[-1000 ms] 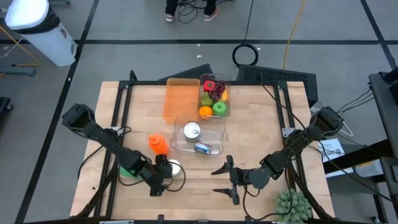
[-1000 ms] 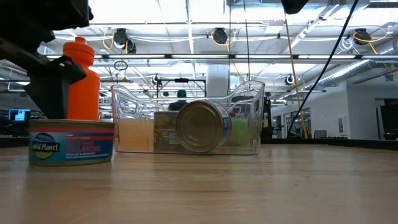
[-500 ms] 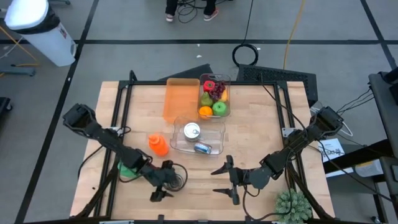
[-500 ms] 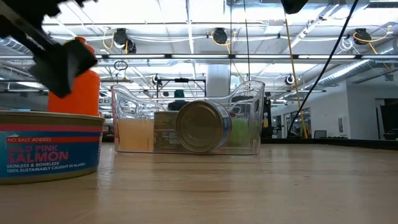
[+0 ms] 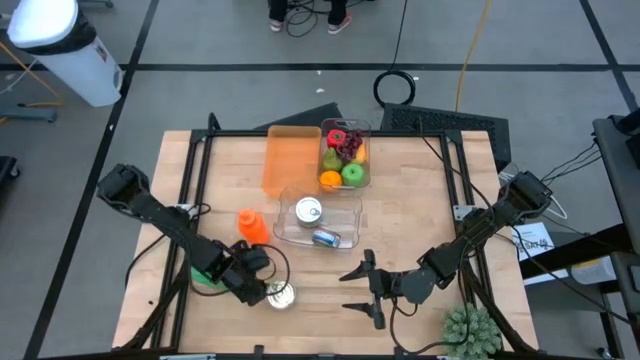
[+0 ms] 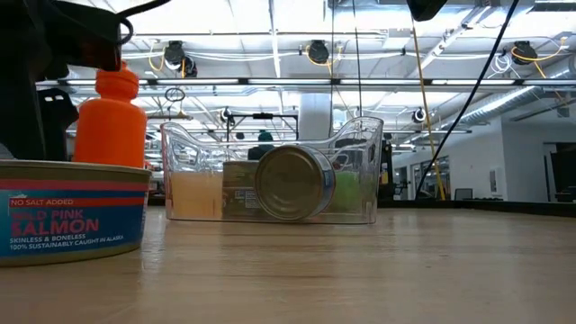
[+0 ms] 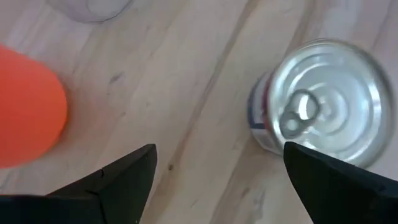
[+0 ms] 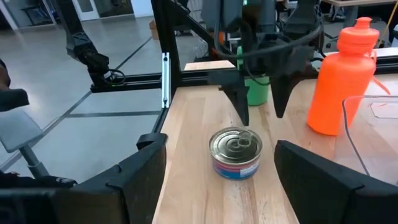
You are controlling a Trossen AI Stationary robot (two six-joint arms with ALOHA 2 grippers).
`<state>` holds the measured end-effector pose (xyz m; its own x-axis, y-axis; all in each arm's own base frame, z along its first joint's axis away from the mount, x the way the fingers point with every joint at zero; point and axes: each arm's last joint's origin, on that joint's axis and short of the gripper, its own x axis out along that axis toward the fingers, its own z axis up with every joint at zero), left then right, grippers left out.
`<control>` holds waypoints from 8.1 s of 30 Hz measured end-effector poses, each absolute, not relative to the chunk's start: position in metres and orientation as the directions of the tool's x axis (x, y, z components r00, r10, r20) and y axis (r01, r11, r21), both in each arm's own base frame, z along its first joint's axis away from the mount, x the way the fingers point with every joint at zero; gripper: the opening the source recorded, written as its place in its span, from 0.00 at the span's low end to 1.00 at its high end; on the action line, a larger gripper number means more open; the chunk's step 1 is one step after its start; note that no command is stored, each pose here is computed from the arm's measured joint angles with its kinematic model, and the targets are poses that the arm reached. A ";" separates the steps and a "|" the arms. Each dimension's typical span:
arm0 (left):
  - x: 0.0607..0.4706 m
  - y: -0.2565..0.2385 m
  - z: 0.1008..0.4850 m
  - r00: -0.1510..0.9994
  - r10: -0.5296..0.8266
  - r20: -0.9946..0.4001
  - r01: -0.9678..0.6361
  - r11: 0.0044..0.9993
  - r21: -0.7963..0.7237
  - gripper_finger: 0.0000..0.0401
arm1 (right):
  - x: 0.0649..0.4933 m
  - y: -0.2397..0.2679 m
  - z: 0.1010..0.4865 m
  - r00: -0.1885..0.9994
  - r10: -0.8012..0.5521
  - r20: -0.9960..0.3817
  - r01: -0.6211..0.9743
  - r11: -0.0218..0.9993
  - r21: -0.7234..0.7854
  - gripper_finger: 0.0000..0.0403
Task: Pick & Place Food Item
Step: Put the blue tuna can into the bottom transparent bin, then put the orange water bottle into the orange bin
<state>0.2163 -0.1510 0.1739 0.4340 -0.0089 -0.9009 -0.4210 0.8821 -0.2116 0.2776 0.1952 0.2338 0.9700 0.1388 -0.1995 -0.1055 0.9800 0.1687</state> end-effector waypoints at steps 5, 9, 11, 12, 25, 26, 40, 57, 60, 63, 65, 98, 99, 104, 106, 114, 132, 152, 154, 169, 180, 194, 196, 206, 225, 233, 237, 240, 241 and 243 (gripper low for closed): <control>0.219 -0.153 0.167 0.421 0.001 -0.907 -0.425 0.883 -0.197 0.90 | 0.278 0.195 0.234 0.970 0.139 -0.198 -0.106 0.980 0.170 0.70; 0.220 -0.154 0.164 0.416 0.007 -0.909 -0.428 0.884 -0.189 0.90 | 0.278 0.195 0.234 0.970 0.139 -0.197 -0.106 0.980 0.171 0.70; 0.220 -0.153 0.164 0.415 0.007 -0.910 -0.431 0.882 -0.190 0.90 | 0.278 0.195 0.234 0.970 0.139 -0.197 -0.106 0.980 0.171 0.70; 0.220 -0.153 0.164 0.416 0.007 -0.909 -0.433 0.881 -0.192 0.90 | 0.278 0.195 0.234 0.970 0.139 -0.197 -0.106 0.980 0.171 0.70; 0.227 -0.160 0.167 0.473 -0.085 -0.877 -0.385 0.876 -0.292 0.90 | 0.278 0.195 0.234 0.970 0.139 -0.197 -0.105 0.979 0.173 0.70; 0.228 -0.160 0.167 0.473 -0.085 -0.877 -0.385 0.875 -0.293 0.90 | 0.278 0.195 0.234 0.970 0.139 -0.197 -0.105 0.979 0.173 0.70; 0.229 -0.160 0.168 0.492 -0.070 -0.868 -0.409 0.861 -0.301 0.90 | 0.278 0.195 0.234 0.970 0.139 -0.197 -0.105 0.979 0.173 0.70; 0.237 -0.153 0.159 0.451 -0.082 -0.889 -0.434 0.850 -0.298 0.90 | 0.278 0.195 0.234 0.970 0.139 -0.197 -0.105 0.979 0.173 0.70; 0.233 -0.150 0.157 0.402 -0.050 -0.914 -0.485 0.835 -0.259 0.90 | 0.278 0.195 0.234 0.970 0.139 -0.197 -0.105 0.979 0.173 0.70; 0.228 -0.146 0.154 0.351 -0.005 -0.936 -0.551 0.807 -0.210 0.90 | 0.278 0.195 0.234 0.970 0.139 -0.198 -0.105 0.979 0.173 0.70; 0.224 -0.143 0.152 0.311 0.031 -0.950 -0.585 0.794 -0.166 0.90 | 0.278 0.195 0.234 0.970 0.139 -0.198 -0.105 0.979 0.173 0.70; 0.216 -0.190 0.240 0.529 -0.036 -0.848 -0.425 0.853 -0.302 0.90 | 0.278 0.195 0.234 0.971 0.138 -0.197 -0.104 0.979 0.173 0.70; 0.218 -0.192 0.238 0.527 -0.032 -0.849 -0.429 0.853 -0.298 0.90 | 0.278 0.195 0.234 0.971 0.138 -0.197 -0.104 0.979 0.173 0.70; 0.225 -0.196 0.217 0.448 0.002 -0.894 -0.501 0.829 -0.249 0.90 | 0.278 0.195 0.234 0.971 0.138 -0.197 -0.104 0.979 0.173 0.70; 0.228 -0.194 0.210 0.410 0.013 -0.912 -0.549 0.802 -0.235 0.90 | 0.278 0.195 0.234 0.971 0.138 -0.197 -0.104 0.979 0.173 0.70; 0.237 -0.193 0.193 0.334 0.013 -0.942 -0.592 0.780 -0.200 0.90 | 0.278 0.195 0.234 0.971 0.138 -0.197 -0.104 0.979 0.173 0.70; 0.249 -0.180 0.191 0.373 0.091 -0.923 -0.678 0.706 -0.205 0.90 | 0.278 0.195 0.234 0.971 0.138 -0.197 -0.104 0.979 0.173 0.70; 0.267 -0.152 0.191 0.379 0.162 -0.911 -0.610 0.784 -0.115 0.90 | 0.278 0.195 0.234 0.971 0.138 -0.197 -0.104 0.979 0.173 0.70; 0.267 -0.152 0.191 0.380 0.160 -0.911 -0.595 0.796 -0.108 0.90 | 0.278 0.195 0.234 0.971 0.138 -0.197 -0.104 0.979 0.173 0.70; 0.261 -0.157 0.190 0.322 0.102 -0.941 -0.600 0.791 -0.120 0.57 | 0.278 0.195 0.234 0.970 0.138 -0.198 -0.104 0.979 0.173 0.70; 0.265 -0.152 0.200 0.375 0.127 -0.918 -0.410 0.911 -0.041 0.49 | 0.278 0.195 0.234 0.970 0.138 -0.198 -0.104 0.979 0.172 0.70; 0.316 -0.123 0.290 0.657 0.301 -0.692 -0.244 0.952 0.183 0.49 | 0.281 0.189 0.233 0.972 0.119 -0.204 -0.080 0.979 0.186 0.70; 0.328 -0.106 0.293 0.685 0.301 -0.664 -0.248 0.953 0.176 0.49 | 0.281 0.190 0.234 0.972 0.123 -0.200 -0.086 0.979 0.184 0.70; 0.377 -0.024 0.269 0.732 0.114 -0.672 -0.179 0.984 -0.028 0.49 | 0.276 0.195 0.245 0.979 0.154 -0.135 -0.139 0.984 0.114 0.70; 0.417 0.021 0.178 0.624 0.059 -0.779 -0.254 0.958 -0.130 0.62 | 0.276 0.195 0.245 0.979 0.154 -0.135 -0.139 0.984 0.115 0.70; 0.414 0.020 0.192 0.649 0.056 -0.759 -0.220 0.968 -0.117 0.76 | 0.276 0.195 0.245 0.979 0.154 -0.136 -0.138 0.983 0.120 0.70; 0.403 0.020 0.222 0.683 0.051 -0.729 -0.171 0.981 -0.092 0.80 | 0.276 0.195 0.245 0.979 0.154 -0.136 -0.138 0.983 0.121 0.70; 0.384 0.017 0.251 0.687 0.048 -0.725 -0.156 0.984 -0.083 0.82 | 0.275 0.195 0.245 0.978 0.157 -0.139 -0.140 0.982 0.124 0.70; 0.376 0.016 0.262 0.686 0.045 -0.726 -0.152 0.985 -0.083 0.83 | 0.275 0.195 0.244 0.977 0.157 -0.142 -0.139 0.982 0.129 0.70; 0.357 0.010 0.279 0.662 0.037 -0.749 -0.136 0.988 -0.072 0.83 | 0.275 0.195 0.244 0.977 0.157 -0.145 -0.137 0.981 0.141 0.70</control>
